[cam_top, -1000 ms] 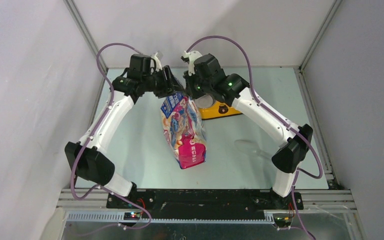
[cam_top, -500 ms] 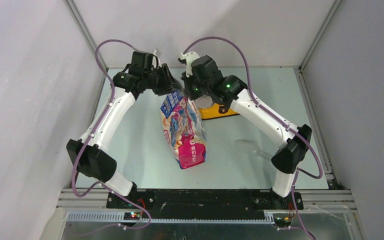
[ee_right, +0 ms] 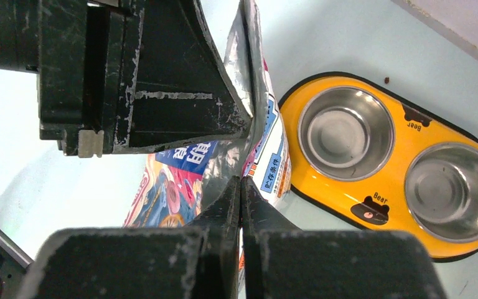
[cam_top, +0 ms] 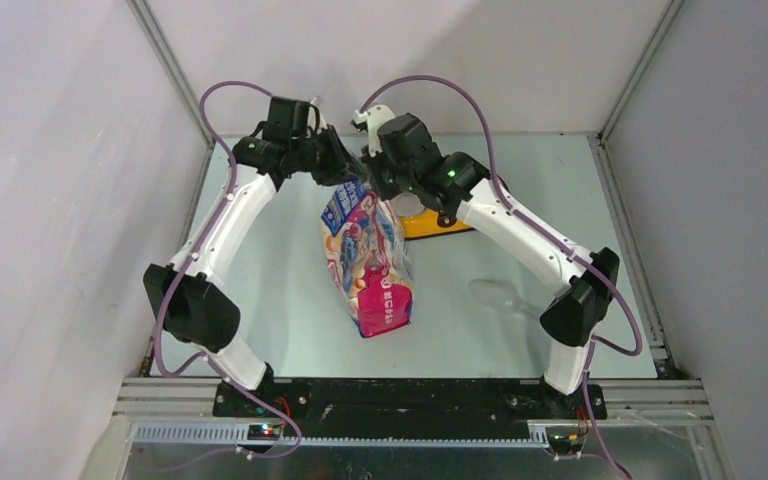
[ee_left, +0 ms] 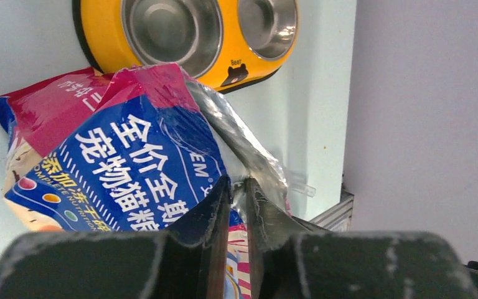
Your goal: Serve the pet food
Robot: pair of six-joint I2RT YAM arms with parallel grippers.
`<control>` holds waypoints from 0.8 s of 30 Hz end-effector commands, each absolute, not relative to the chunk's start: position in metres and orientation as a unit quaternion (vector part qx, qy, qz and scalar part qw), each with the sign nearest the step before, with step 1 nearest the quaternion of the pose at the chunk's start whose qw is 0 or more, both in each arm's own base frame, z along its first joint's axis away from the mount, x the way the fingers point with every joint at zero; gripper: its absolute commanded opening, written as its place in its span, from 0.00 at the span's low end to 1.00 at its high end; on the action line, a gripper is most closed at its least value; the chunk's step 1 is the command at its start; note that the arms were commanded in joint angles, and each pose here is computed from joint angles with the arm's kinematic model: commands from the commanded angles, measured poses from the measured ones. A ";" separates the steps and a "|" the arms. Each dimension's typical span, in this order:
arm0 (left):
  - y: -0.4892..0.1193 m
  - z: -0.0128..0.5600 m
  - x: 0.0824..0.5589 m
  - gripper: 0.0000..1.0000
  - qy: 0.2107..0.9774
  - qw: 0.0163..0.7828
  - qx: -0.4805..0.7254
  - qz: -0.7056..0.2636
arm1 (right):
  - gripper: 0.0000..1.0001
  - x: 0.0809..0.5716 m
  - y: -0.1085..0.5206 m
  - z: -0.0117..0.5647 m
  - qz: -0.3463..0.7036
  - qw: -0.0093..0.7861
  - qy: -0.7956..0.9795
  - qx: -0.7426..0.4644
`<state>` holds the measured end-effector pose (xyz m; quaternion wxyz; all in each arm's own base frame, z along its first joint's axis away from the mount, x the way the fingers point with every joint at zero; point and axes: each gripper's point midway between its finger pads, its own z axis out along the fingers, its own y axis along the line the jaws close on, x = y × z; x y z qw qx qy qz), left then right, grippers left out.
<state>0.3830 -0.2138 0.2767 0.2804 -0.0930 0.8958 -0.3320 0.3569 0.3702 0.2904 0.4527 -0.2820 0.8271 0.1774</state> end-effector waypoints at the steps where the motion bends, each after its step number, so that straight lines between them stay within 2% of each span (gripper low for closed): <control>1: -0.218 0.292 0.402 0.18 0.873 0.311 -0.075 -0.367 | 0.00 0.350 0.380 0.307 0.186 0.464 0.814 -0.297; 5: -0.224 0.296 0.398 0.29 0.866 0.304 -0.070 -0.391 | 0.00 0.349 0.380 0.308 0.188 0.463 0.814 -0.297; 6: -0.224 0.296 0.398 0.29 0.866 0.305 -0.068 -0.391 | 0.00 0.349 0.380 0.308 0.189 0.463 0.813 -0.297; 10: -0.219 0.286 0.398 0.16 0.874 0.302 -0.073 -0.374 | 0.00 0.348 0.379 0.309 0.187 0.464 0.813 -0.298; 12: -0.211 0.276 0.398 0.03 0.884 0.301 -0.081 -0.350 | 0.00 0.349 0.378 0.311 0.185 0.468 0.811 -0.300; 17: -0.195 0.261 0.387 0.00 0.905 0.286 -0.096 -0.301 | 0.00 0.354 0.374 0.316 0.167 0.483 0.804 -0.304; 24: -0.136 0.231 0.364 0.00 0.939 0.270 -0.132 -0.166 | 0.00 0.381 0.365 0.329 0.080 0.531 0.767 -0.350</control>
